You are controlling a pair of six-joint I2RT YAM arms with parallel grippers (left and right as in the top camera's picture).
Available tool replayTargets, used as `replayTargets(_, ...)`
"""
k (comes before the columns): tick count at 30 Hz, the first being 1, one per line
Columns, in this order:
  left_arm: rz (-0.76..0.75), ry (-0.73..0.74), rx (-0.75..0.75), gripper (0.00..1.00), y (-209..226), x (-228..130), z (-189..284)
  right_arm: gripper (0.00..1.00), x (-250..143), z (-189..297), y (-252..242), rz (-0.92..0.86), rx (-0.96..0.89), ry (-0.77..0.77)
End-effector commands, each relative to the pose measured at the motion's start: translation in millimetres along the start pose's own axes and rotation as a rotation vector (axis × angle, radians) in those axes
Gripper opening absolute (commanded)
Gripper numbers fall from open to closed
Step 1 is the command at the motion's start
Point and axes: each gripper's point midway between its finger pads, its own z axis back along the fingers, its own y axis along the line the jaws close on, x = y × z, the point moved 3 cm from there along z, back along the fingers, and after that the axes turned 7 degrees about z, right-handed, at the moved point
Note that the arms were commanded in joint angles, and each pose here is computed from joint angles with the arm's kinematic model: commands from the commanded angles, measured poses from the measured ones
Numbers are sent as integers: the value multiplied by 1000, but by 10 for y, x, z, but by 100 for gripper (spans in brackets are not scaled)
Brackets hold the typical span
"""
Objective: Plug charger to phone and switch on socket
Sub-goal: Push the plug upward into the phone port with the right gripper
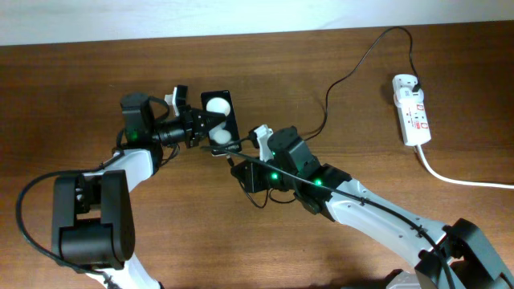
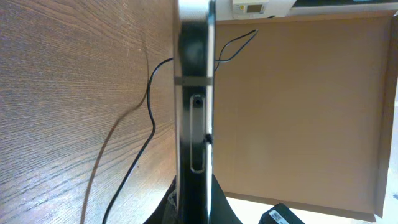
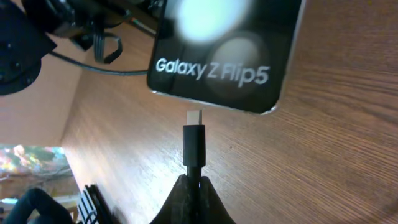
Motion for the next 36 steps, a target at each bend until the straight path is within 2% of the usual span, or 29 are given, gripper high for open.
replayTargets(1, -41, 15, -22, 0, -137, -23, 26, 4, -33, -22, 23, 34, 19, 13)
replayTargets(8, 0, 37, -31, 3, -150, -53, 27, 4, 36, -19, -92, 30, -64, -34)
replayTargets(11, 0, 37, -31, 1, -150, -53, 27, 4, 61, -16, -123, 31, -86, -50)
replayTargets(21, 0, 50, -36, 3, -158, -73, 21, 4, 177, -16, -100, -13, -82, -111)
replayTargets(27, 0, 49, -35, 4, -157, -72, 21, 4, -82, -166, 57, 11, -56, -24)
replayTargets(33, 0, 48, -35, 3, -157, -70, 23, 4, -62, -166, 61, 14, -56, -34)
replayTargets(36, 0, 47, -35, 0, -156, -68, 25, 4, -125, -150, 215, 17, 46, 17)
